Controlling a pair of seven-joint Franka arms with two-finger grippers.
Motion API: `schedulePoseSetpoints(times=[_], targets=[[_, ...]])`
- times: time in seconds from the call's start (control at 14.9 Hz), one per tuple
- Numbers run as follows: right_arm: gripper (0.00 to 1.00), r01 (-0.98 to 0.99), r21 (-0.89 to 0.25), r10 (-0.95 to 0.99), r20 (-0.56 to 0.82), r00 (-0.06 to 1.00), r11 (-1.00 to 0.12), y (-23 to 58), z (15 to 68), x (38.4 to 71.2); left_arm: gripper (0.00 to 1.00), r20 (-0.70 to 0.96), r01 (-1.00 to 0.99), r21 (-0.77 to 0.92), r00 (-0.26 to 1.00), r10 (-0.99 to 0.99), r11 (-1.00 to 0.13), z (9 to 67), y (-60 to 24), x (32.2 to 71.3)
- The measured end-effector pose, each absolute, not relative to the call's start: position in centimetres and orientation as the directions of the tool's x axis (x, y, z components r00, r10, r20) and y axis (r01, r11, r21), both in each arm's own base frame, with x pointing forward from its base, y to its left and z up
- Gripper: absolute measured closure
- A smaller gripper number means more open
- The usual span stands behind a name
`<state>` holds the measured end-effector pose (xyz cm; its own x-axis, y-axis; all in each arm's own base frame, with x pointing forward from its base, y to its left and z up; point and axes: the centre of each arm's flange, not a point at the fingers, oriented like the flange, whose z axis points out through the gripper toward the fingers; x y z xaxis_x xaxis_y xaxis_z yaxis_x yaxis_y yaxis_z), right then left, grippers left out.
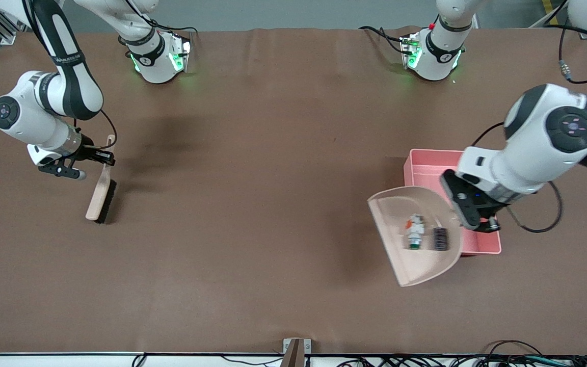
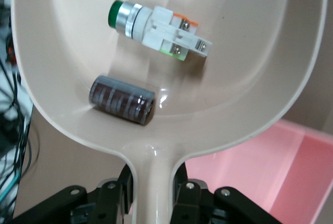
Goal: Clean e-waste and dump in bin
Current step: 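Carry the dustpan to the bin with the left gripper while the right gripper withdraws, then tilt the dustpan over the pink bin with the left gripper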
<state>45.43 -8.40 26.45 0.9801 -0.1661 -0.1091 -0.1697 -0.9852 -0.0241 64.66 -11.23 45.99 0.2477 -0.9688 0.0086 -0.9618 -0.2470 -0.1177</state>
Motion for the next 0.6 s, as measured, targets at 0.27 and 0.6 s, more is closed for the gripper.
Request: schedulePoseSetpoints(times=[0.27, 0.6], targets=[[0.74, -0.130, -0.027, -0.127, -0.079, 0.989, -0.991, -9.4, 25.9, 44.8, 0.67, -0.061, -0.971, -0.114, 0.216, -0.974, -0.209, 45.8, -3.3, 64.2], [0.74, -0.118, -0.022, -0.117, -0.049, 0.992, -0.993, -8.7, 24.2, 43.3, 0.67, -0.122, -0.990, -0.065, 0.129, -0.984, -0.122, 43.2, 3.4, 62.3]])
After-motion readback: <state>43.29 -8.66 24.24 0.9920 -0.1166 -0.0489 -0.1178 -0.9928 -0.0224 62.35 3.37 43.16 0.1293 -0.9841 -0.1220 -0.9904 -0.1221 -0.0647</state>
